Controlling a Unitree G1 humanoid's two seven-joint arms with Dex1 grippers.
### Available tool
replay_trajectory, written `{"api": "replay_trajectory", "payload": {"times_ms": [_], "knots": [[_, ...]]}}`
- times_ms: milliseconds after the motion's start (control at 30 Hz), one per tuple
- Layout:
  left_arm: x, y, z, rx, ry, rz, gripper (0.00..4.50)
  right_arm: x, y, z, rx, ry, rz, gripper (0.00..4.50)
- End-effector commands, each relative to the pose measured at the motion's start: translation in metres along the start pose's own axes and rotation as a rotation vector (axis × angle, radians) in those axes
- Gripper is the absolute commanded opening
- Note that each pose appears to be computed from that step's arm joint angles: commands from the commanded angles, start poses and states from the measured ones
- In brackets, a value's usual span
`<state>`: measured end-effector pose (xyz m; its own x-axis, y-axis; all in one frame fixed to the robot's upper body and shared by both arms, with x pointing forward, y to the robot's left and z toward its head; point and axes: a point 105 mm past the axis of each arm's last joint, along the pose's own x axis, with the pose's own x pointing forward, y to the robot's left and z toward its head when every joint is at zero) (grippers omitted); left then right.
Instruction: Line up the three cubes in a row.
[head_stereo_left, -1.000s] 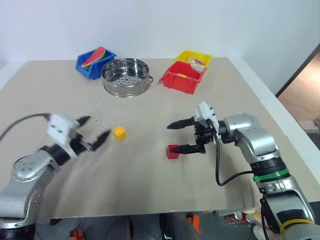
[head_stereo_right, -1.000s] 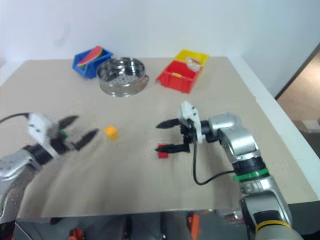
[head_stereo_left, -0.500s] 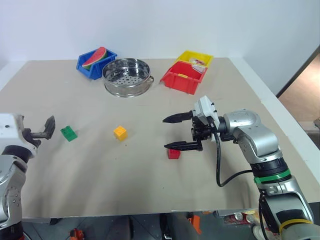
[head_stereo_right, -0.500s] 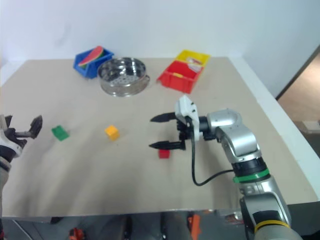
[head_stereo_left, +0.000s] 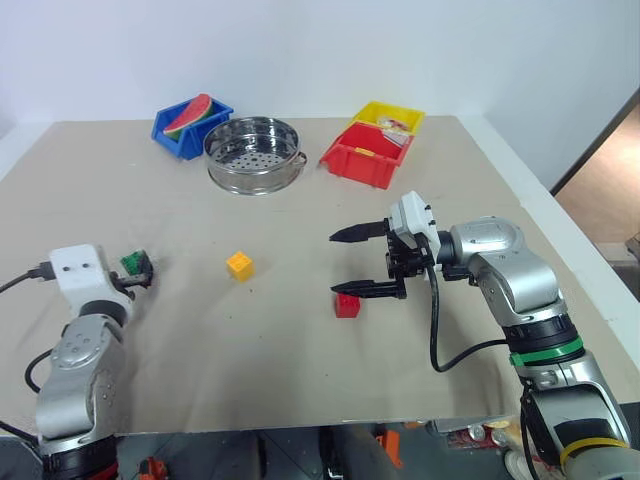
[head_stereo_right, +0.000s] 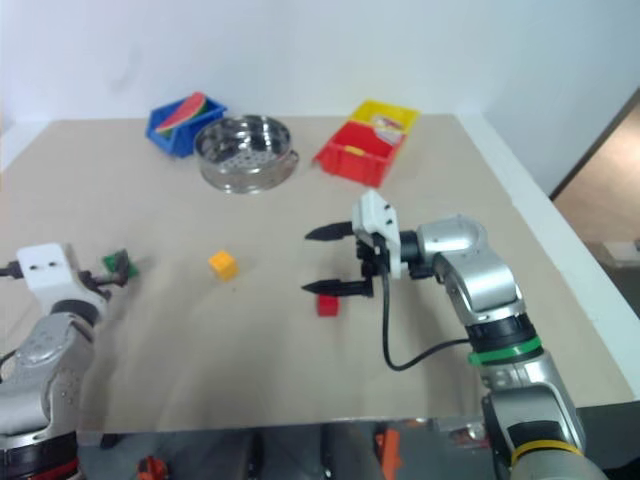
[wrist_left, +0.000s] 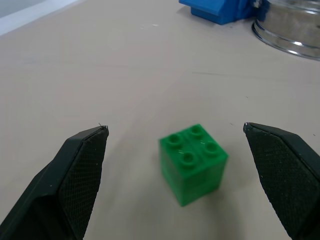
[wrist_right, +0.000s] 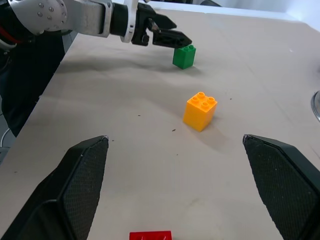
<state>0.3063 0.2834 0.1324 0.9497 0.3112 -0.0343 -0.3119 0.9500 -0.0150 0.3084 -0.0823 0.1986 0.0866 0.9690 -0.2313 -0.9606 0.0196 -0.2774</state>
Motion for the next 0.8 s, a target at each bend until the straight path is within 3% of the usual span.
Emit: {"api": "replay_trajectory", "payload": {"times_ms": [33,600,800], "knots": [[0.001,-0.001,0.007,0.015,-0.025,0.042,4.50,-0.003,-0.003,0.021,-0.060,-0.048,-0.016,4.47],[0.015,-0.009,-0.014,-0.017,0.068,0.127,4.50,-0.006,-0.007,0.020,-0.088,-0.031,-0.040,4.47],[0.021,-0.008,-0.014,-0.028,0.069,0.145,2.67,-0.008,-0.006,0.020,-0.091,-0.027,-0.048,4.50]]}}
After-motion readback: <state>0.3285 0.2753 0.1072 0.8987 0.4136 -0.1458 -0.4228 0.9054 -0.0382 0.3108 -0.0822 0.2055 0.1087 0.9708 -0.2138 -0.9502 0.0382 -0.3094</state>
